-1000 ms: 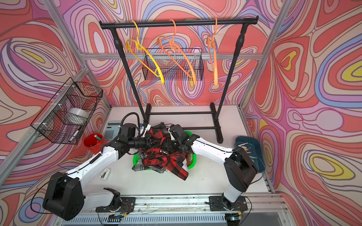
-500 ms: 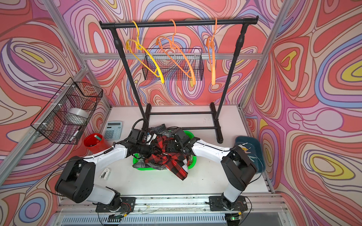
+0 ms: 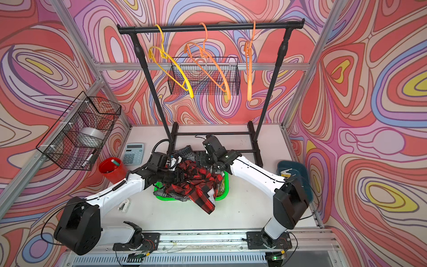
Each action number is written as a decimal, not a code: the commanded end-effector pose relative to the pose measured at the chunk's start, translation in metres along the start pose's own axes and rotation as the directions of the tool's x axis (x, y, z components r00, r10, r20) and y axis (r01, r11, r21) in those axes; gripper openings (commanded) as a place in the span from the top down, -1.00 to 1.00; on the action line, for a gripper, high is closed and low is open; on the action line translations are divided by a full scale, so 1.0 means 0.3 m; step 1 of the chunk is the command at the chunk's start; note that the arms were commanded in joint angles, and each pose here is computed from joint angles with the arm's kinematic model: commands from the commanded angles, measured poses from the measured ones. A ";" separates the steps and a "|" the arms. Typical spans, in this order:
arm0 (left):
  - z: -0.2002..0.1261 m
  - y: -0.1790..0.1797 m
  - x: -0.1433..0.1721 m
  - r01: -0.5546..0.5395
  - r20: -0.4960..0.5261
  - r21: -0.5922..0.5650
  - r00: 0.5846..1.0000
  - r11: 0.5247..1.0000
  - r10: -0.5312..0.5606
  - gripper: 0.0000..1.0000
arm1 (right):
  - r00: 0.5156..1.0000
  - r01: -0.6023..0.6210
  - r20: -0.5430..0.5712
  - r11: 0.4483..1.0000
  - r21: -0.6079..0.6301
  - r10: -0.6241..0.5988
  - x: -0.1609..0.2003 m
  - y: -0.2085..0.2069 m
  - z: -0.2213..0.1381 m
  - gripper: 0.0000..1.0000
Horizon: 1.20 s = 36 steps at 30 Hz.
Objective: Remove the clothespins securing long-sleeve shirts to the hanger
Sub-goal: Adjust the long-sleeve shirt at the bin.
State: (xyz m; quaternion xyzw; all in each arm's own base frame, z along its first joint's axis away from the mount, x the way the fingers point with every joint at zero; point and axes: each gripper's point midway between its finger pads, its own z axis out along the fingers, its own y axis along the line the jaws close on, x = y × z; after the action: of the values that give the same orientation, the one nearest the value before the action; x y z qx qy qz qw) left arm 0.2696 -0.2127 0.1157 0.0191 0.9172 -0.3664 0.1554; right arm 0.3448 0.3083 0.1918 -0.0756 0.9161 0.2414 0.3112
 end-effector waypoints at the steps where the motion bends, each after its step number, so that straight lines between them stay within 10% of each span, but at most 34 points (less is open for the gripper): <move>1: -0.017 0.098 0.031 0.055 -0.011 -0.146 0.998 0.988 -0.057 -0.40 | 0.997 0.029 -0.066 1.000 0.002 -0.029 0.070 0.029 0.059 -0.55; 15: -0.264 -0.137 -0.164 -0.099 0.285 -0.067 0.952 0.993 0.114 -0.83 | 0.979 -0.057 -0.183 0.987 0.153 0.085 0.257 -0.125 0.219 -0.57; 26: -0.677 -0.218 -0.257 -0.186 0.667 -0.266 0.673 0.946 0.320 -1.00 | 0.998 -0.033 -0.051 0.989 0.147 0.041 0.088 -0.136 0.100 -0.65; 36: -0.922 -0.093 -0.314 -0.040 0.765 -0.564 0.349 0.825 0.540 -1.00 | 0.957 0.145 0.231 0.979 0.143 -0.175 -0.217 -0.098 -0.211 -0.97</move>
State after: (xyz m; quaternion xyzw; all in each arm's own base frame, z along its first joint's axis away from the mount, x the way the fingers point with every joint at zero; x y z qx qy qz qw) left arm 0.2716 -0.0655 0.3439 -0.0365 0.7468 -0.1412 0.6488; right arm 0.3598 0.2737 0.2287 -0.0815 0.8986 0.1934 0.3853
